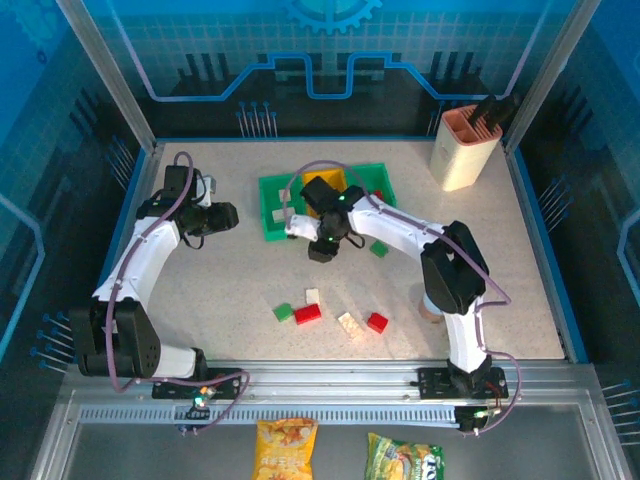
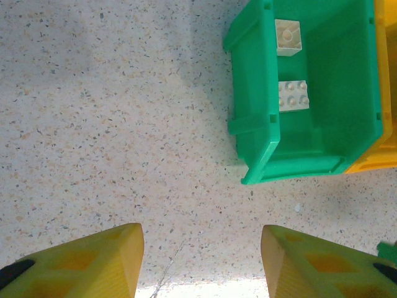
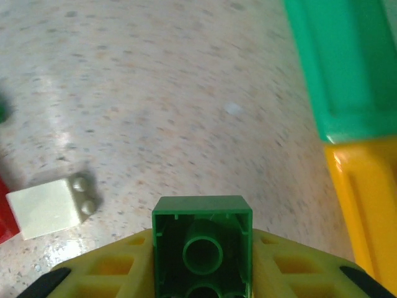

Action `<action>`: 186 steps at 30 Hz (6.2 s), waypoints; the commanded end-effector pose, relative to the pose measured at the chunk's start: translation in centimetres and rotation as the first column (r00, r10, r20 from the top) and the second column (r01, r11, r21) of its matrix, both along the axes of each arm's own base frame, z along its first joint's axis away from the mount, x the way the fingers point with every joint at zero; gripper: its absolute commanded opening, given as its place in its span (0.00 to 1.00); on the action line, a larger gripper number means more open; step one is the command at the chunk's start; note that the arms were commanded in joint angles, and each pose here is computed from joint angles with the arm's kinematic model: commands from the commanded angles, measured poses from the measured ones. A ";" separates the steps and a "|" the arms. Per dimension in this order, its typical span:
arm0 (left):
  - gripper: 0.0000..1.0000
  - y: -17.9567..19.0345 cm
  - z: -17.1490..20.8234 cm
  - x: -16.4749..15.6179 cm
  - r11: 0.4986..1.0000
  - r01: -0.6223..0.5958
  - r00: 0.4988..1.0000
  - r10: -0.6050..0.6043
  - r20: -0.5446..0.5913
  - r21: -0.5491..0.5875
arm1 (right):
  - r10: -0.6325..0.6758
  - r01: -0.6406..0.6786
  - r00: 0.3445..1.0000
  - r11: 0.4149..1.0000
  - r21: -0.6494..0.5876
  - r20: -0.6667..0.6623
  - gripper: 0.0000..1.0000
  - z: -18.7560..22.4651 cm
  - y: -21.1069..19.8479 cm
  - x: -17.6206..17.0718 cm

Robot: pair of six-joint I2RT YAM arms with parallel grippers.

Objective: Sort the legos into containers by color
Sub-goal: Place the lego in the container, then pick up the lego from the center of the table.

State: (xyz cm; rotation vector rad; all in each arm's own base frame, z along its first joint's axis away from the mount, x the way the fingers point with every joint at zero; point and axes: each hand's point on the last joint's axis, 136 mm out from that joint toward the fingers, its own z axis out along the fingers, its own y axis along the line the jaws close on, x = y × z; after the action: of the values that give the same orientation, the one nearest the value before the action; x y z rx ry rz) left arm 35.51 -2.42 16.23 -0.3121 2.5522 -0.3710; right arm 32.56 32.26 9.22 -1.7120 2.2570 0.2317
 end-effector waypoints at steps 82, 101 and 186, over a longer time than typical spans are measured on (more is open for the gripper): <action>0.54 -2.3 1.4 0.1 0.989 0.080 0.996 -0.074 0.058 -0.125 | -0.856 0.871 0.487 0.458 0.180 -0.176 0.47 5.0 -5.8 13.7; 0.58 -7.9 7.4 -1.3 0.893 0.359 0.908 -0.268 0.323 -0.269 | -0.909 0.910 0.414 0.412 0.054 -0.040 0.47 2.0 -14.8 6.6; 0.65 -15.2 8.8 -11.7 0.568 0.752 0.264 -0.724 0.637 0.335 | -0.616 0.633 0.763 0.773 0.034 -0.197 0.32 -0.8 -7.7 2.4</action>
State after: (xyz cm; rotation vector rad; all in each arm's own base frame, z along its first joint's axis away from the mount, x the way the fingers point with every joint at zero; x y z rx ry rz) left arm 23.98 -17.48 24.84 0.9202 1.6966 -0.7318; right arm 35.09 22.71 6.36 -0.8637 2.7607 0.2179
